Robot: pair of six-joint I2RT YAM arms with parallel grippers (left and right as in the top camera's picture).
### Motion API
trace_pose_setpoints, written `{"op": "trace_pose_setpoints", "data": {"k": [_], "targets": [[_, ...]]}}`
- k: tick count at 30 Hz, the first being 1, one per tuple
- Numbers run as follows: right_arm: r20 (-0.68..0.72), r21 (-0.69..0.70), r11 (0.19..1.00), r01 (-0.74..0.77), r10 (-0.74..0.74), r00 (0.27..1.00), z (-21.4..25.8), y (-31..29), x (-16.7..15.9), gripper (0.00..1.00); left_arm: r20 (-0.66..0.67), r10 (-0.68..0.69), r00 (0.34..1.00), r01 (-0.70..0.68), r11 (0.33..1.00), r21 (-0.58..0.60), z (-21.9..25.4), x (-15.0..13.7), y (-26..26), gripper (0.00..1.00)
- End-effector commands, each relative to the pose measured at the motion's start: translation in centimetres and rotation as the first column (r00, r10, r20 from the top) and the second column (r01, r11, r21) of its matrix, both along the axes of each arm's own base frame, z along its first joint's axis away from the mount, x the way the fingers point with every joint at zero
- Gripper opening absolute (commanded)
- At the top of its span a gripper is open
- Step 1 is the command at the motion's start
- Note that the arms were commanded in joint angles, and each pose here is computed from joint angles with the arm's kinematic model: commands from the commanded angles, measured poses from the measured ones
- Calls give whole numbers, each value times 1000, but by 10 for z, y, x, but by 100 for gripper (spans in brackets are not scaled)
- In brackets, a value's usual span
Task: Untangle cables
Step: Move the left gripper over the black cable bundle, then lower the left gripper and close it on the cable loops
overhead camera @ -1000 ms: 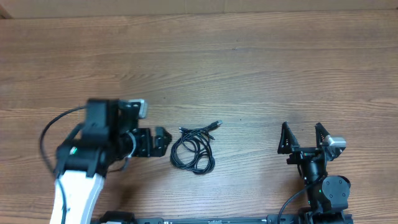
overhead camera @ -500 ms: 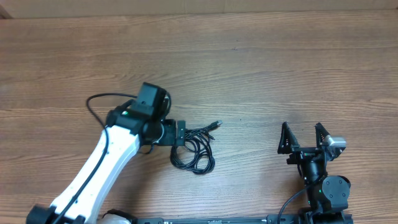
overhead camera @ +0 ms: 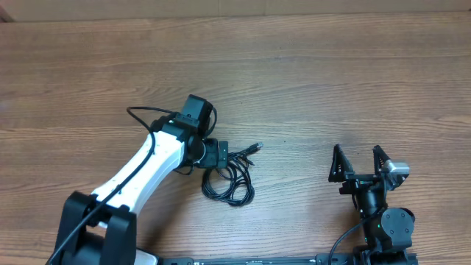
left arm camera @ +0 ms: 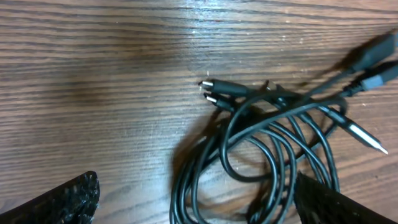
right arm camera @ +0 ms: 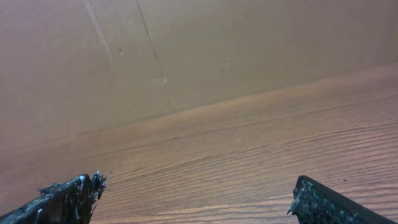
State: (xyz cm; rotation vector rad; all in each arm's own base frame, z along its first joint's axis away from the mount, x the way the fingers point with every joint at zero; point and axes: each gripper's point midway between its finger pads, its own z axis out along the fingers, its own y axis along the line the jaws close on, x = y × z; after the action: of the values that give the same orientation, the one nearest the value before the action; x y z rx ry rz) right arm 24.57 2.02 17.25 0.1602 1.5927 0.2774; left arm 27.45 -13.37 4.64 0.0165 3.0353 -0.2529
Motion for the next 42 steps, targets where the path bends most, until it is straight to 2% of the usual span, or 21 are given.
{"op": "trace_pose_setpoints", "data": {"k": [1,18,24,29,31,33,35,38,41,42], "targets": [[2,0,1000,10,-10,1000,-2,-2,0,100,-1,8,1000,-8,1000,13,-6,7,-3,100],[2,1,1000,10,-10,1000,-2,-2,0,100,-4,8,1000,-8,1000,14,-21,15,-6,100],[2,0,1000,10,-10,1000,-2,-2,0,100,-2,6,1000,-6,1000,13,-21,15,-7,75],[2,0,1000,10,-10,1000,-2,-2,0,100,-5,16,1000,-16,1000,13,-21,15,-6,71],[2,0,1000,10,-10,1000,-2,-2,0,100,-5,14,1000,-14,1000,13,-21,15,-7,72],[2,0,1000,10,-10,1000,-2,-2,0,100,-5,7,1000,-7,1000,13,-21,14,-9,87],[2,0,1000,10,-10,1000,-2,-2,0,100,-5,-29,1000,30,999,18,-21,11,-11,96],[2,0,1000,10,-10,1000,-2,-2,0,100,-3,-63,998,63,998,20,-21,8,-17,100],[2,0,1000,10,-10,1000,-2,-2,0,100,13,-90,996,90,995,52,-22,9,-17,100],[2,0,1000,10,-10,1000,-2,-2,0,100,24,-89,996,87,993,83,-22,11,-12,97]]}}
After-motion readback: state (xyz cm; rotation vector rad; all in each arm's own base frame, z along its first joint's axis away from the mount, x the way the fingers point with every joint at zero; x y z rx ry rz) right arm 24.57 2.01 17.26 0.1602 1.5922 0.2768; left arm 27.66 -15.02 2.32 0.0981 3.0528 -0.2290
